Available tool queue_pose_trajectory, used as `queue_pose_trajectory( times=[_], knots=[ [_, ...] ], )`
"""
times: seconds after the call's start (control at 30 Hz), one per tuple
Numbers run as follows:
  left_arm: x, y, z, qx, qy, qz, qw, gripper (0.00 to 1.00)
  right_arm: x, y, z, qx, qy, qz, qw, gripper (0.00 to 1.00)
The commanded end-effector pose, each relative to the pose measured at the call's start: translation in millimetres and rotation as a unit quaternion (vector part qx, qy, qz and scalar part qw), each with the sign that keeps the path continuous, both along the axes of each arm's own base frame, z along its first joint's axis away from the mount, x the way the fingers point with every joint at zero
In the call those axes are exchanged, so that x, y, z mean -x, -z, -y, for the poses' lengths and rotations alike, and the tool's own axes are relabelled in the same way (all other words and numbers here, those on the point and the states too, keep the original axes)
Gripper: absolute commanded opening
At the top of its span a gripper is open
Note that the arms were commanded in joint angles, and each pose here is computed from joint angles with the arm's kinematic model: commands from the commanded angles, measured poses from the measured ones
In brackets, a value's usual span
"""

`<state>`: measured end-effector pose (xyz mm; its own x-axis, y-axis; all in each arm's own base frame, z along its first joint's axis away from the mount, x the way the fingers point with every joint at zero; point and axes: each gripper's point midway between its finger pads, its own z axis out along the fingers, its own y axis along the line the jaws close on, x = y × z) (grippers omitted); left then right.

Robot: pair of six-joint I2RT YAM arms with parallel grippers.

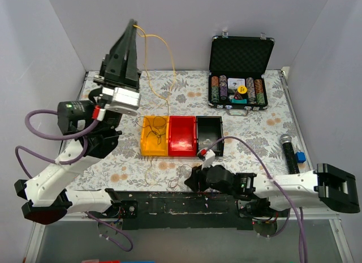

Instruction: Untangle the cables

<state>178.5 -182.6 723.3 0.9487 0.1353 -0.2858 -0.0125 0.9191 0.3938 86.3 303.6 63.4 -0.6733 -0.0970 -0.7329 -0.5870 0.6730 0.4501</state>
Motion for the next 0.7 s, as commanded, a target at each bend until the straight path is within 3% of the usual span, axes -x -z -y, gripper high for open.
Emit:
queue_pose_trajectory(
  times=[0.0,0.3,0.67],
  knots=[
    [-27,55,17,-0.026,0.011,-0.084,0.996,0.0,-4,-35,1,-0.041,0.0,0.036,0.999,0.54],
    [-52,134,50,-0.07,0.032,-0.16,0.984,0.0,-8,-85,26,-0.139,0.034,0.053,0.988,0.5],
    [-65,155,68,-0.078,0.035,-0.174,0.981,0.0,-5,-65,43,-0.114,0.047,0.028,0.992,0.36]
  ],
)
